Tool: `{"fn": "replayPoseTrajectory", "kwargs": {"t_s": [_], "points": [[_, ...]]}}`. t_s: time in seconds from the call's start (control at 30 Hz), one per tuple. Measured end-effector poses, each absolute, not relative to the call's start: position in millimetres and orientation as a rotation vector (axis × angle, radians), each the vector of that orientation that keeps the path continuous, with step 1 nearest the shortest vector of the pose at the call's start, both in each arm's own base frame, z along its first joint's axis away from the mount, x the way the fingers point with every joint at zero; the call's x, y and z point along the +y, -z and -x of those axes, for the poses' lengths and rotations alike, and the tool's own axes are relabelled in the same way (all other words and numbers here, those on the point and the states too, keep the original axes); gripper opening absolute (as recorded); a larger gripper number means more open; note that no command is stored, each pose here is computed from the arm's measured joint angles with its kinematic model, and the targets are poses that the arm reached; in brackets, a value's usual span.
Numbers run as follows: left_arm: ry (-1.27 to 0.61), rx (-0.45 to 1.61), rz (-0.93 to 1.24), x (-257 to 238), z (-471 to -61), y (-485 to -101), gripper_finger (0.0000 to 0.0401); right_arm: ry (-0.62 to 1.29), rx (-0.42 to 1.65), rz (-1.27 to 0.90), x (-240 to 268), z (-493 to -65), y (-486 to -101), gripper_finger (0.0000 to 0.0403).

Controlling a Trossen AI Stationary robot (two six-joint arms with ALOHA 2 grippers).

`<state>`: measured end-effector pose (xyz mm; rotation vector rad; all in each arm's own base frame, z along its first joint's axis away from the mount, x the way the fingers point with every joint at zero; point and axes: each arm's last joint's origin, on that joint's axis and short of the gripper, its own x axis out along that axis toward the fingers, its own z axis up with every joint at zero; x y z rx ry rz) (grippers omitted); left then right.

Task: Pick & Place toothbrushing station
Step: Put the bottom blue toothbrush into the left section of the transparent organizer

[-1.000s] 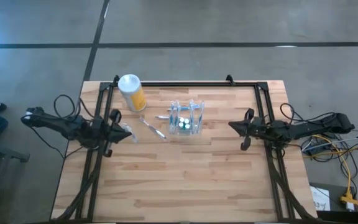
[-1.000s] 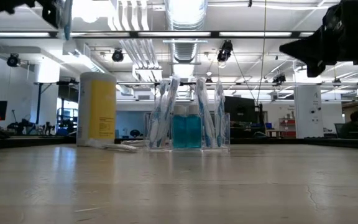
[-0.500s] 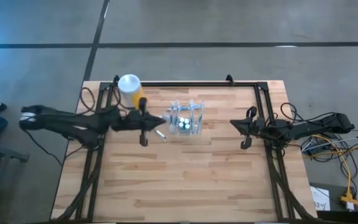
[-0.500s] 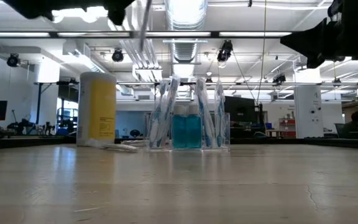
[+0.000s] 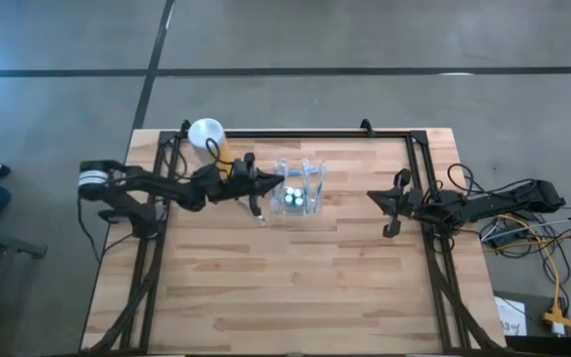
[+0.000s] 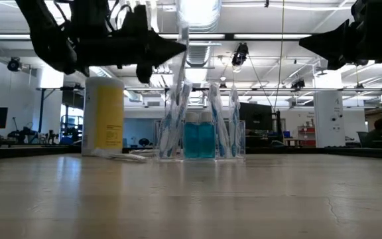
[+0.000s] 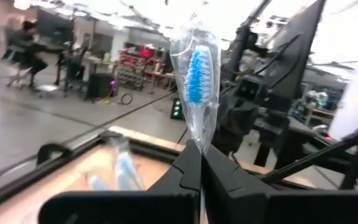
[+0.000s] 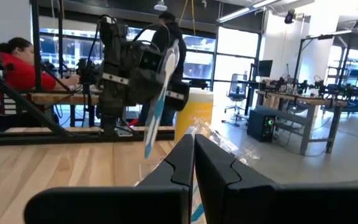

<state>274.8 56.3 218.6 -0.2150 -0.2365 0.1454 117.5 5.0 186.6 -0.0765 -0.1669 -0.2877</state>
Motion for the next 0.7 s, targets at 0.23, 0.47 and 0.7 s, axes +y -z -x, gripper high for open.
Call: {"fn": "replayPoseTrajectory", "kwargs": {"t_s": [0.23,0.47,0.7], "points": [[-0.261,-0.135,0.23,60,-276,-187,0.0,0.287,-0.167,0.072,5,-118,-187,0.0008],[-0.317,-0.133,0.246,60,-269,-173,0.0,0.285,-0.17,0.05,5,-118,-187,0.0008],[-0.328,-0.178,0.296,57,-263,-165,0.0,0.285,-0.17,0.05,5,-118,-187,0.0008]]}}
